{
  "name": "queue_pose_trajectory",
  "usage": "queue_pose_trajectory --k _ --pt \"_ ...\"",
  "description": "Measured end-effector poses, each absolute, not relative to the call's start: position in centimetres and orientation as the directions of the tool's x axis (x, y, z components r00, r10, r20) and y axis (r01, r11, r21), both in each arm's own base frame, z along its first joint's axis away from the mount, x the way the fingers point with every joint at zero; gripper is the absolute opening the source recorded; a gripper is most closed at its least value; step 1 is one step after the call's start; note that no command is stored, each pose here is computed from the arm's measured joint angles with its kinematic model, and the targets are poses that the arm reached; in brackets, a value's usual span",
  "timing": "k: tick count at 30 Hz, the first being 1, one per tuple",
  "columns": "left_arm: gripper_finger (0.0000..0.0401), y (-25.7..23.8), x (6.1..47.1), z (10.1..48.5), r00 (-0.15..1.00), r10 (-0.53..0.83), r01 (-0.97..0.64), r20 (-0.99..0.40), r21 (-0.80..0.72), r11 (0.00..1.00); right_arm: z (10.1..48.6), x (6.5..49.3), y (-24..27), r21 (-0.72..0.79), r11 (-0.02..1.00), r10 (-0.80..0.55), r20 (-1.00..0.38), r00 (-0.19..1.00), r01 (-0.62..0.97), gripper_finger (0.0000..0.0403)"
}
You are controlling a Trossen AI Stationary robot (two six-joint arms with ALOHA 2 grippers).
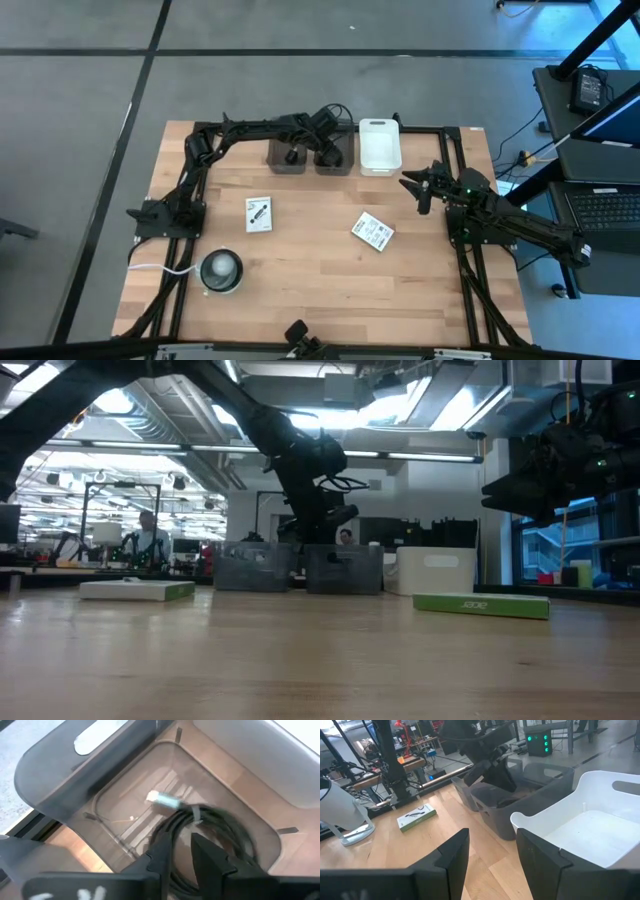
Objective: Pick and place items into bin
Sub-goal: Put the black charger cable into the right gray bin, then put the white card reader box into the white bin
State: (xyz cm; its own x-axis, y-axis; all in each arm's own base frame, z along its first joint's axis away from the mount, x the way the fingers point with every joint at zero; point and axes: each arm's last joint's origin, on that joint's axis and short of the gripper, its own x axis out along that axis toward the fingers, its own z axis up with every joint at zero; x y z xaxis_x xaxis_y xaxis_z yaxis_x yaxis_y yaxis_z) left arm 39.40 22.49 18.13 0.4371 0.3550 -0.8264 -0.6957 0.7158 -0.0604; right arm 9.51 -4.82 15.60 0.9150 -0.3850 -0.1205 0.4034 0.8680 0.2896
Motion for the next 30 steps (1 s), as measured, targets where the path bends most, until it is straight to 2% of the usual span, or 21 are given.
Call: queue_pose_trajectory --k 6,10,14,18,21,25,30 --pt "0.0098 22.5 39.3 19.1 0.453 0.384 -0.702 -0.804 -0.056 0.71 15.6 9.5 -4.8 0.29 0.868 -0.384 -0.121 0.915 0.403 0.017" --pt "0.0105 22.2 38.7 22.2 0.488 0.446 -0.714 -0.75 -0.049 0.699 15.6 9.5 -4.8 0.307 0.863 -0.384 -0.121 0.916 0.402 0.017" --pt "0.0106 20.5 38.2 26.5 0.581 0.454 -0.678 -0.675 -0.093 0.729 15.6 9.5 -4.8 0.311 0.861 -0.384 -0.121 0.916 0.402 0.017" --pt "0.0103 17.0 38.3 30.3 0.742 0.314 -0.51 -0.593 -0.194 0.838 15.6 9.5 -4.8 0.313 0.87 -0.364 -0.117 0.924 0.382 0.017" --pt "0.01 13.7 39.0 31.5 0.802 0.204 -0.382 -0.561 -0.219 0.898 15.8 9.6 -4.6 0.318 0.895 -0.294 -0.104 0.95 0.312 0.017" --pt "0.01 9.5 40.5 31.3 0.818 0.116 -0.283 -0.563 -0.218 0.934 16.1 9.8 -3.9 0.337 0.924 -0.146 -0.12 0.982 0.178 0.017" --pt "0.01 5.2 42.3 29.0 0.784 0.095 -0.268 -0.614 -0.196 0.943 16.8 9.7 -3.1 0.363 0.923 -0.061 -0.198 0.978 0.131 0.017"
